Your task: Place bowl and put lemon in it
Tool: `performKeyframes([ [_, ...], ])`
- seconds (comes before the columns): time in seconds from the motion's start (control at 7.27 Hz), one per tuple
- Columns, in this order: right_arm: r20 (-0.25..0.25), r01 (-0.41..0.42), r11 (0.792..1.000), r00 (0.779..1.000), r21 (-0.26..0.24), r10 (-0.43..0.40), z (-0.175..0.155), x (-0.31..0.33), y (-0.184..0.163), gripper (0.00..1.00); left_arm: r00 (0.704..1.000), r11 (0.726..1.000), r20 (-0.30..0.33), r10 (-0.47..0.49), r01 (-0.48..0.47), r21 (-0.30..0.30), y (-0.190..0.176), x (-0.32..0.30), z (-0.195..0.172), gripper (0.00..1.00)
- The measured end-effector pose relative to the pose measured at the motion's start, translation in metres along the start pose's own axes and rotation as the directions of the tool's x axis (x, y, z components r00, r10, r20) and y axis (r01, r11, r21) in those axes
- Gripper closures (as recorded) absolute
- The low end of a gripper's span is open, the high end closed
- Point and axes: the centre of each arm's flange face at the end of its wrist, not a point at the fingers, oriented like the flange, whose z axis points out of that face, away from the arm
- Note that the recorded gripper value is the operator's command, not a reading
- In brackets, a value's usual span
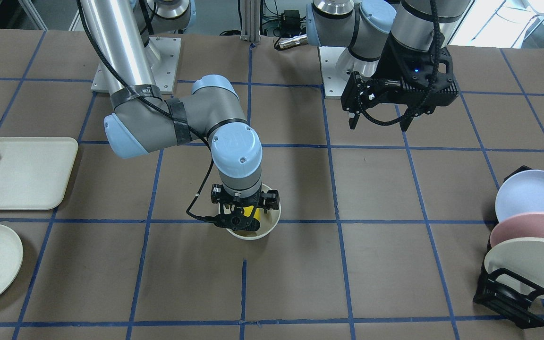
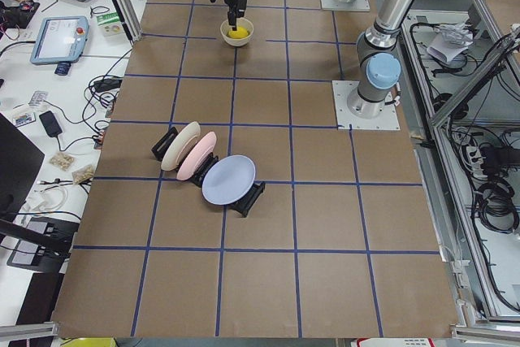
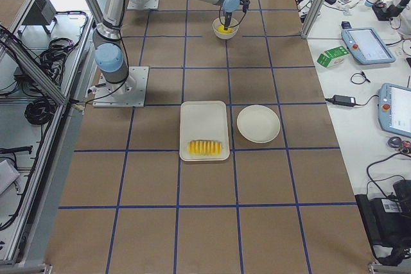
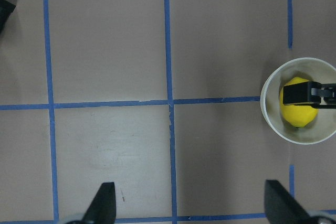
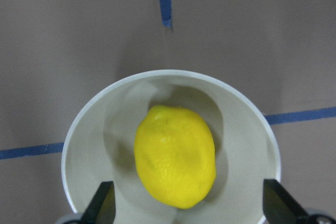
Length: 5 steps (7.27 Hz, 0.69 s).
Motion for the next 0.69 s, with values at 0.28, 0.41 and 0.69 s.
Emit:
performKeyframes([
  [0.28, -0.023, 0.007, 0.998, 1.0, 0.069, -0.006, -0.065, 0.045, -0.007, 0.0, 1.0, 1.0, -0.001, 0.001, -0.001, 0.004, 0.0, 0.001, -0.001, 0.0],
  [0.41, -0.024, 0.023, 0.994, 1.0, 0.106, -0.02, -0.101, 0.077, -0.011, 0.0, 1.0, 1.0, -0.001, 0.001, -0.001, 0.006, 0.0, 0.0, -0.002, 0.0],
  [0.69, -0.018, -0.05, 0.99, 0.998, 0.132, 0.052, -0.157, 0.162, -0.02, 0.0, 1.0, 1.0, -0.001, 0.001, -0.001, 0.005, 0.0, 0.0, -0.002, 0.0],
])
